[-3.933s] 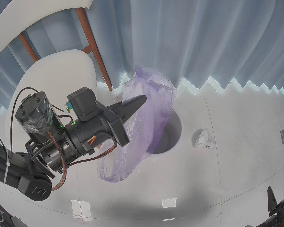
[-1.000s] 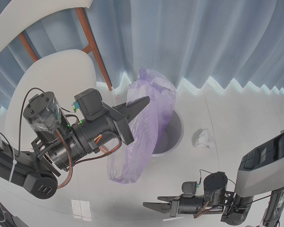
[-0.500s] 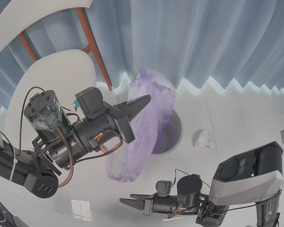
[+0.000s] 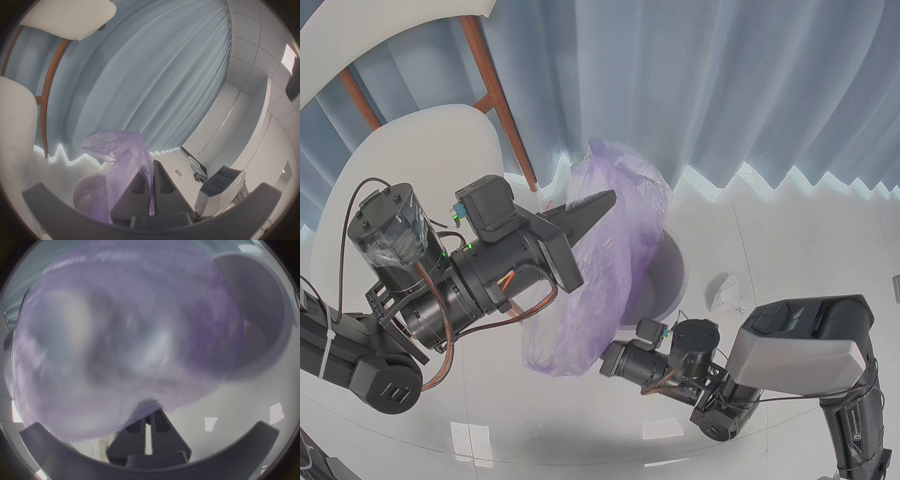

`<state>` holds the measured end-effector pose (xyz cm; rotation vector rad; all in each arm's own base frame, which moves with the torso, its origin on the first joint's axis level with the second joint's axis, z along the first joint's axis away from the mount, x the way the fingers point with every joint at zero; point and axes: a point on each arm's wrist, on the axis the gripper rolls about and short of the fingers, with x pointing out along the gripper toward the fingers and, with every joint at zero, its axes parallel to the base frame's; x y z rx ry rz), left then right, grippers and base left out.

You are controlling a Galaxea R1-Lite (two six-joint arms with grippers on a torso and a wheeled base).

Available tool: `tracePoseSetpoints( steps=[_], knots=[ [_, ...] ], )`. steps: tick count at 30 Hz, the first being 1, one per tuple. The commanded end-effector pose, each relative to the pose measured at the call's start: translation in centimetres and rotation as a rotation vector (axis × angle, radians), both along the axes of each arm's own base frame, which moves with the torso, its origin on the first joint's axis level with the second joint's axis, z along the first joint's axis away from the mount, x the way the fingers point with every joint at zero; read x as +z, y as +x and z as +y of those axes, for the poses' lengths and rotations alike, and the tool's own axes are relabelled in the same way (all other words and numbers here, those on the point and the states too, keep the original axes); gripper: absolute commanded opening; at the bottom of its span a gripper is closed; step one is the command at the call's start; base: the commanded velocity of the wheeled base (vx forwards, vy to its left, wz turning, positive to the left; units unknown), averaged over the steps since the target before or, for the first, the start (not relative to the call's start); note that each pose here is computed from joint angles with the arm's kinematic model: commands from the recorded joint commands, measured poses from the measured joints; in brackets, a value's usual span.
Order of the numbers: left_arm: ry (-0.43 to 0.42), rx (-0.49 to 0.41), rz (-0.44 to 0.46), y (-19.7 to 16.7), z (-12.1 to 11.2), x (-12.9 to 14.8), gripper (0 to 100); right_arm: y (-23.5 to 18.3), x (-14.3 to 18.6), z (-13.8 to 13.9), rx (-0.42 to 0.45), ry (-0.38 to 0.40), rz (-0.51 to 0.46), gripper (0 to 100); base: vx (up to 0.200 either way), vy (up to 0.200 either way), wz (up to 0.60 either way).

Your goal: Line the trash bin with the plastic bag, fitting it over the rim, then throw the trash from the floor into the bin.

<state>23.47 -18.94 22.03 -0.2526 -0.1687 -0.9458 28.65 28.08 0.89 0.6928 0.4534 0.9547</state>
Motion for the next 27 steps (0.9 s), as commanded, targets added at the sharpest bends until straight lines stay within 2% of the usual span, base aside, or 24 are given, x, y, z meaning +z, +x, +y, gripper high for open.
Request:
tracePoseSetpoints(
  steps=[1, 5, 11, 16, 20, 26, 27],
  knots=[
    [-0.007, 0.023, -0.009, 0.4, 0.6, 0.3, 0, 4.4, 1.9, -1.5, -0.162, 0.086, -0.097, 0, 0.000, 0.000, 0.00],
    [-0.008, 0.026, -0.010, 0.4, 0.7, 0.4, 0, 5.4, 2.8, -2.3, -0.227, 0.107, -0.126, 0, 0.000, 0.000, 0.00],
    [0.000, 0.035, 0.001, 0.7, 0.6, 0.0, 0, 5.9, 3.6, -2.4, -0.236, 0.120, -0.148, 0, 0.000, 0.000, 0.00],
    [0.023, 0.056, 0.031, 1.7, 0.5, -1.2, 0, 5.9, 0.9, -1.6, -0.245, 0.042, -0.112, 0, 0.000, 0.000, 0.00],
    [0.027, 0.065, 0.034, 2.1, 0.8, -1.4, 0, 6.0, 1.3, -0.8, -0.284, 0.046, -0.121, 0, 0.000, 0.000, 0.00],
    [0.026, 0.071, 0.034, 2.3, 0.9, -1.4, 0, 2.7, 1.0, -0.7, -0.233, -0.031, -0.042, 0, 0.000, 0.000, 0.00],
    [0.027, 0.074, 0.036, 2.4, 0.9, -1.3, 0, 0.6, 1.2, -1.0, -0.200, -0.060, -0.013, 0, 0.000, 0.000, 0.00]
  ],
)
